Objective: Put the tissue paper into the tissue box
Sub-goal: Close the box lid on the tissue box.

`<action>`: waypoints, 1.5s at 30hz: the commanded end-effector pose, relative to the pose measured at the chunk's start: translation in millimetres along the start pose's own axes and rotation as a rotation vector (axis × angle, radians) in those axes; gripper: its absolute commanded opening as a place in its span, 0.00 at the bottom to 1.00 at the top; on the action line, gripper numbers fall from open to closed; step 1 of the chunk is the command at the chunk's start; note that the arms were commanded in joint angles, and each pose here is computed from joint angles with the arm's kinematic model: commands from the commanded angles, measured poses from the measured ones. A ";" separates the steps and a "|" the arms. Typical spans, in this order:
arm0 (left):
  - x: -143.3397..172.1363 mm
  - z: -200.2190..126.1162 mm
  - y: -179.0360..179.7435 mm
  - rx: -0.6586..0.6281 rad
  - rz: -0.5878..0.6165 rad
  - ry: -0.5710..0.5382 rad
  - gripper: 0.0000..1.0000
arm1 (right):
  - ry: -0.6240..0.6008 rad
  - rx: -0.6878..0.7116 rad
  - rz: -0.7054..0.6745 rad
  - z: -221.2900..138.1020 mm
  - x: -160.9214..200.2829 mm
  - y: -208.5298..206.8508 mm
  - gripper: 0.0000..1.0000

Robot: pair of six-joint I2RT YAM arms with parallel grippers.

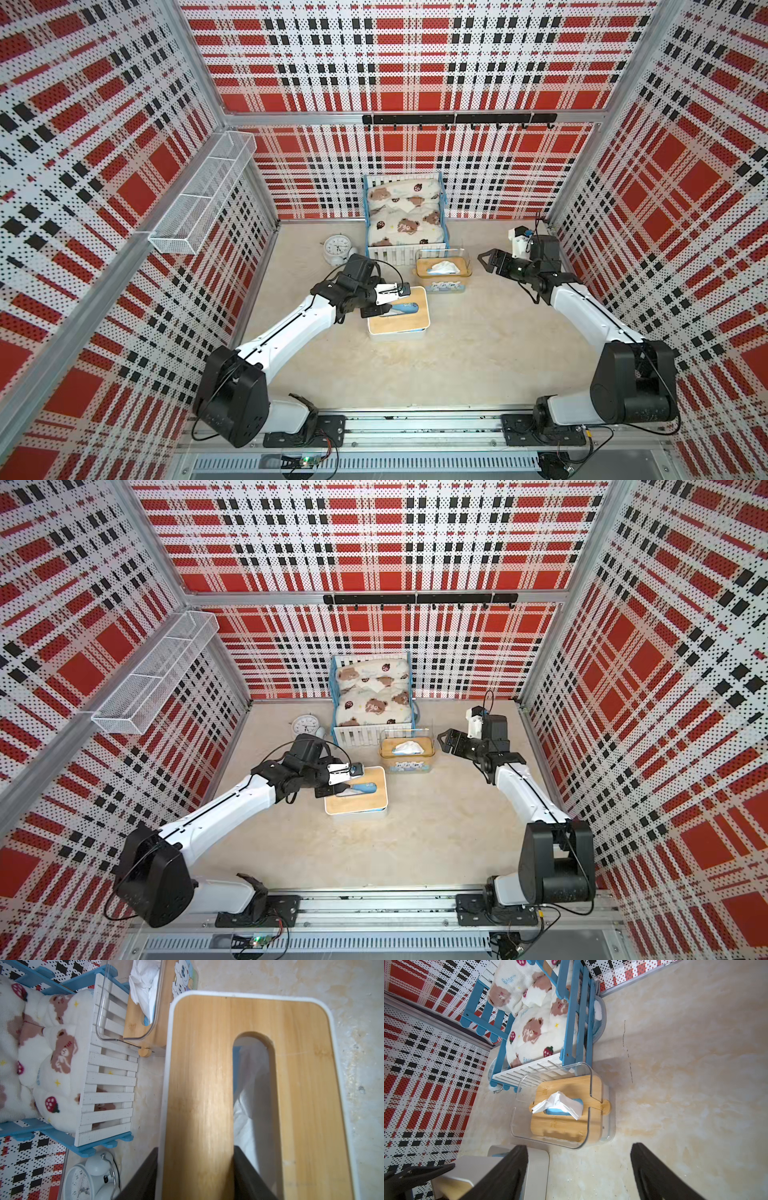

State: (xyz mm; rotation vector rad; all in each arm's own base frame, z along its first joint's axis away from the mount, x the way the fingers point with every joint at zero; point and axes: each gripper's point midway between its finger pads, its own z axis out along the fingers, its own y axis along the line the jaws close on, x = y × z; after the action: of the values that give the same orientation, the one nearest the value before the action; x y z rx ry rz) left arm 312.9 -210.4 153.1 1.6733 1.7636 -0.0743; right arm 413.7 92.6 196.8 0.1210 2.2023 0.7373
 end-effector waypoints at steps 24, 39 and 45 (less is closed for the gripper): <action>-2.6 21.8 -12.0 0.191 -0.039 -0.083 0.09 | 0.003 -0.022 -0.002 5.5 2.6 -0.8 0.85; 1.6 32.0 -20.2 0.297 -0.062 -0.108 0.10 | 0.011 -0.030 0.001 8.7 6.3 -2.0 0.85; 13.5 44.6 -22.7 0.313 -0.057 -0.057 0.10 | 0.013 -0.037 0.005 10.0 5.2 -0.9 0.85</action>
State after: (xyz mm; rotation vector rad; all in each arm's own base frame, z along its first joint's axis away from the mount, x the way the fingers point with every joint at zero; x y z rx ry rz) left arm 319.1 -225.8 115.6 1.7641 1.8035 -0.4116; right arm 415.3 96.8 186.7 0.1123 2.2116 0.7693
